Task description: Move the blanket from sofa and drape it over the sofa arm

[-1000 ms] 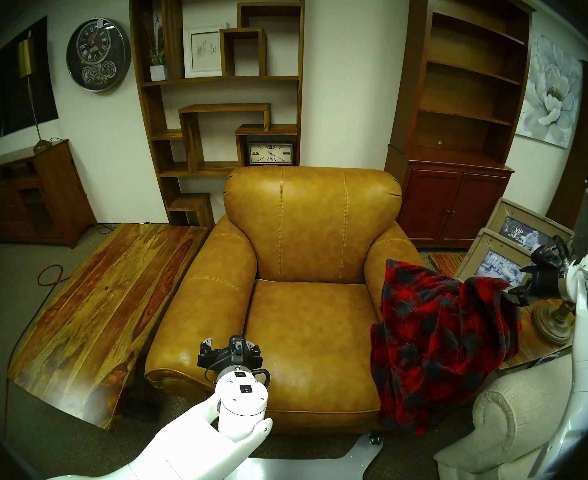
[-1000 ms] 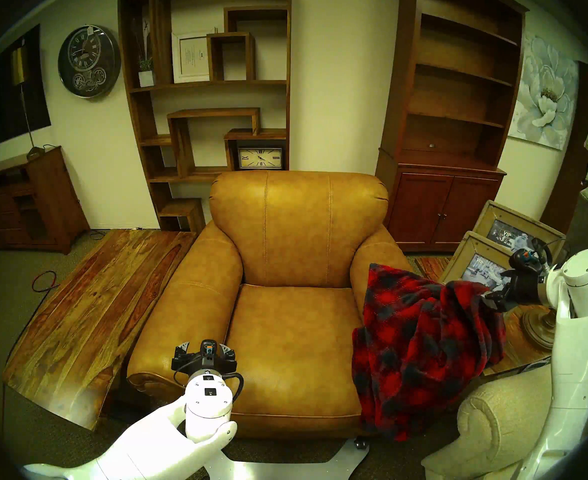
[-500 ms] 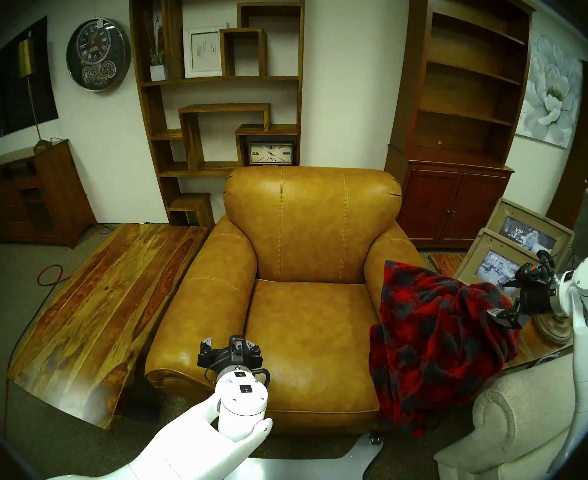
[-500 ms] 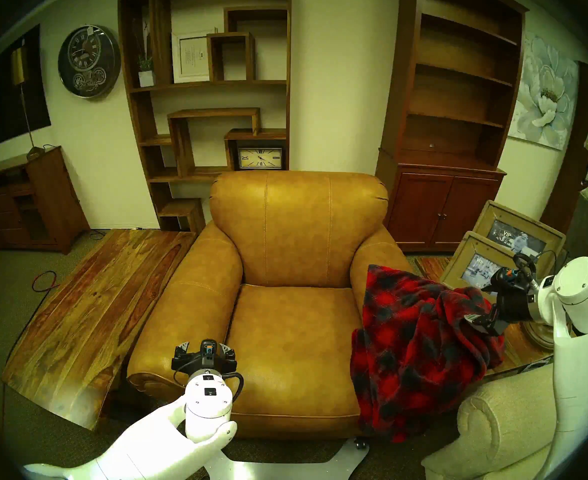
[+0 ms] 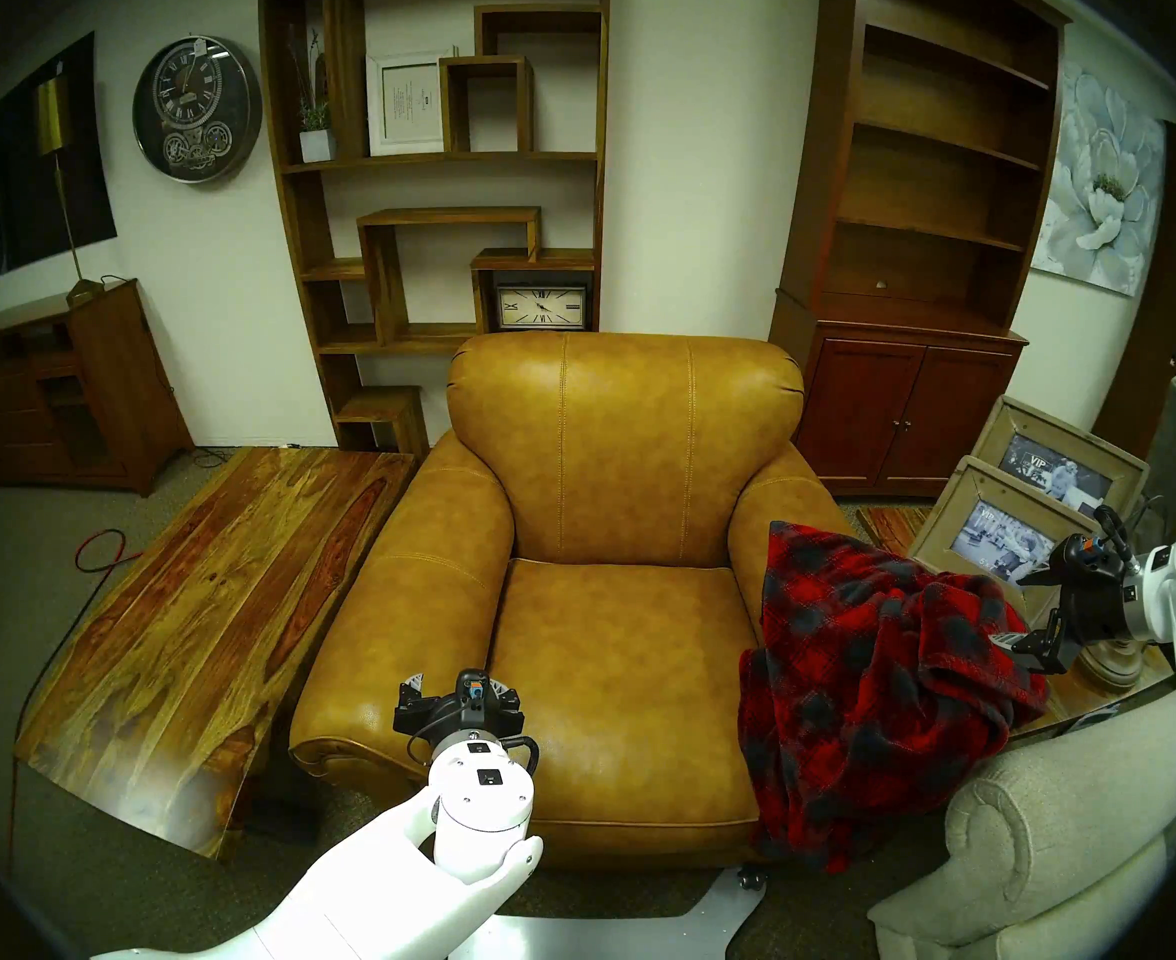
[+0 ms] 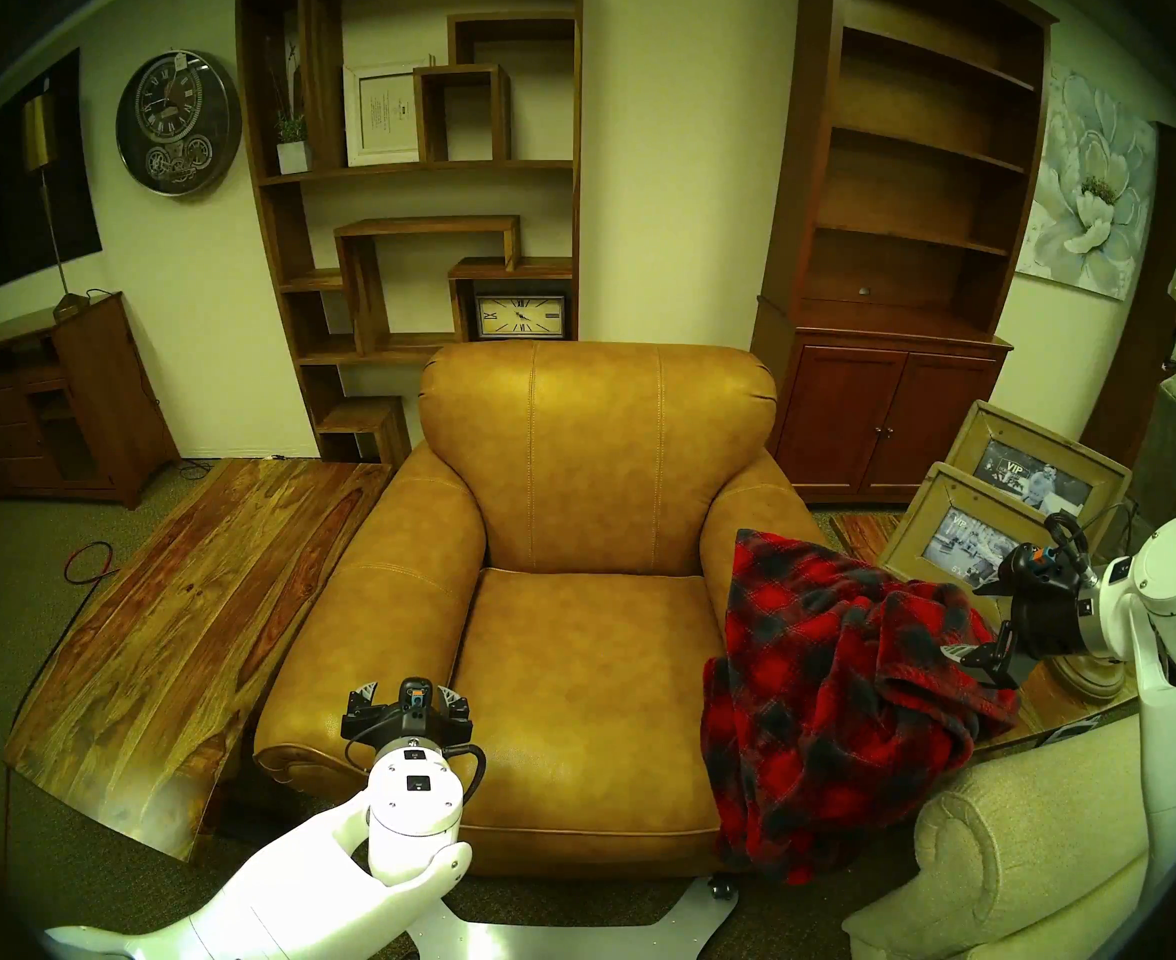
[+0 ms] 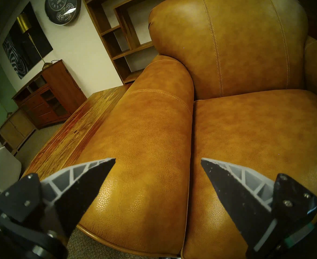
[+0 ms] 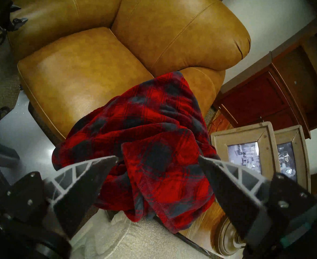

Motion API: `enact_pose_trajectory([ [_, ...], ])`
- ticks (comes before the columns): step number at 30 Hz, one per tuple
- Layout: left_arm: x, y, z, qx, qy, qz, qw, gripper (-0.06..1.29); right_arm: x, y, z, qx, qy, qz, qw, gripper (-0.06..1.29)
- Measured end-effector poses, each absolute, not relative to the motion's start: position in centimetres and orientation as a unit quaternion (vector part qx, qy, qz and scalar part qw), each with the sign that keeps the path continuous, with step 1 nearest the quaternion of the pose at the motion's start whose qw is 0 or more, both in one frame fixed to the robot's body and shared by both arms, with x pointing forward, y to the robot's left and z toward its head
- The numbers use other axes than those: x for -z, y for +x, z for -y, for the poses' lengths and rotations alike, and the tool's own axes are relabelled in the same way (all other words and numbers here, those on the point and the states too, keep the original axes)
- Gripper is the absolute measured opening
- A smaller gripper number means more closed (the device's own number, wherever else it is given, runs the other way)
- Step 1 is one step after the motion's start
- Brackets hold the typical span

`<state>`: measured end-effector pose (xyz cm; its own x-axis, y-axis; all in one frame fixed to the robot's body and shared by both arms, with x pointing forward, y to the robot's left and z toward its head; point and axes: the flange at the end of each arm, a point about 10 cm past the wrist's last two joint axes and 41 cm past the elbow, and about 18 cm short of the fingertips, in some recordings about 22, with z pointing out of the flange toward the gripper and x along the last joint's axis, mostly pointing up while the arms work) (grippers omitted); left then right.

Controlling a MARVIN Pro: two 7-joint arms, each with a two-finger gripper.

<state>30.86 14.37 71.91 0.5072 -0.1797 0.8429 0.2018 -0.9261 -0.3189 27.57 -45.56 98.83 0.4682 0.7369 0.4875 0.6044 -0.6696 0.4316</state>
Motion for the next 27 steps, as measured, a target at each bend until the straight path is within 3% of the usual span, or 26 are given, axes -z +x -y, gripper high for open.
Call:
enact_pose_trajectory([
  [27, -72.0, 30.8, -14.5, 0.496, -0.847, 0.004, 0.193, 1.27, -99.8, 26.2, 45.5, -0.277, 0.862, -0.421, 0.049, 1.22],
])
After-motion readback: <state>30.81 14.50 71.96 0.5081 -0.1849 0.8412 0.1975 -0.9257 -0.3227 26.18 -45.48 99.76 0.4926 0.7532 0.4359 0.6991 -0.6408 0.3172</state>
